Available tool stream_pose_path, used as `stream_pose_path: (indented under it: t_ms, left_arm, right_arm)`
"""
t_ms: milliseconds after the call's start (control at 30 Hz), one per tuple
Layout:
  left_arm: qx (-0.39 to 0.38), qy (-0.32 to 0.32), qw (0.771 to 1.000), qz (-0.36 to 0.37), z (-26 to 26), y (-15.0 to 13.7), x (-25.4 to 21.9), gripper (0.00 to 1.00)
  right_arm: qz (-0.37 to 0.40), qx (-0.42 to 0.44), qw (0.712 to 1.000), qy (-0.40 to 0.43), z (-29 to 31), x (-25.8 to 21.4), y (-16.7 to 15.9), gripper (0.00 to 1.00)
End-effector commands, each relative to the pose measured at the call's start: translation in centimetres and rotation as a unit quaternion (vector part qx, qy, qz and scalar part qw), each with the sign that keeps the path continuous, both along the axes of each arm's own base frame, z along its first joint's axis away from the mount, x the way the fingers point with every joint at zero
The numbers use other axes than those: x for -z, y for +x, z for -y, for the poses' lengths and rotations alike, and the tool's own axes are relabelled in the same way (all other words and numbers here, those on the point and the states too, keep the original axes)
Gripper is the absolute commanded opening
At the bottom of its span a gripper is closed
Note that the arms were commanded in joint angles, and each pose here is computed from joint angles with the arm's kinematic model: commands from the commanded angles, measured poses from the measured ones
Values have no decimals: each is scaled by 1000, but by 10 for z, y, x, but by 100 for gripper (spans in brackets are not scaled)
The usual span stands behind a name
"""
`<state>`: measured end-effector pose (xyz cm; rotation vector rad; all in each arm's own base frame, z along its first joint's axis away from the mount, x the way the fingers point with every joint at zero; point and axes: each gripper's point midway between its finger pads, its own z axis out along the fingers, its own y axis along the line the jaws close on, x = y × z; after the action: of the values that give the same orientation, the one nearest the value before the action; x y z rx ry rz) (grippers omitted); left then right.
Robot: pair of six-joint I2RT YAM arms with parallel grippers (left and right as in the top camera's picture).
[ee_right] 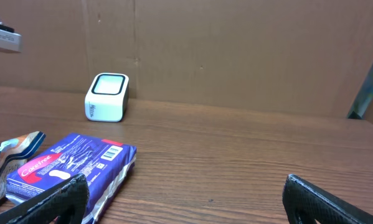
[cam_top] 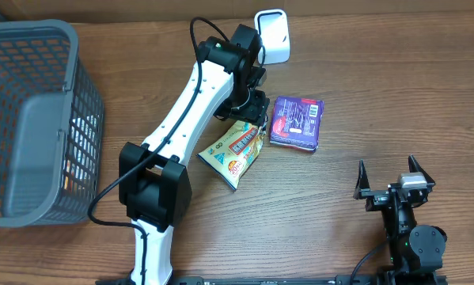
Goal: Scan the item barcode
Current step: 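Carry the yellow bag to the scanner and release it on the table, then move the left gripper back into the basket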
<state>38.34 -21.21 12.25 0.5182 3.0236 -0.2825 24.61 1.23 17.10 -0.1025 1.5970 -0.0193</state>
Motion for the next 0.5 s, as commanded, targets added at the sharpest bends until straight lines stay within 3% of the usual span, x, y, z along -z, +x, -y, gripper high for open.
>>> stream_pose_path:
  t_ms: [0, 167, 333, 467]
  left_arm:
    - [-4, -11, 1000, -2, 4, 2, 1, 50]
    - [-8, -11, 1000, 3, 0, 5, -4, 53]
    - [-24, -27, 998, 46, -15, 17, -68, 52]
    - [-52, -28, 992, 115, -44, 24, -138, 70]
  right_arm:
    - [3, 0, 1000, -2, 0, 1, 0, 100]
    - [3, 0, 1000, -2, 0, 1, 0, 100]
    - [3, 0, 1000, -2, 0, 1, 0, 100]
    - [3, 0, 1000, -2, 0, 1, 0, 100]
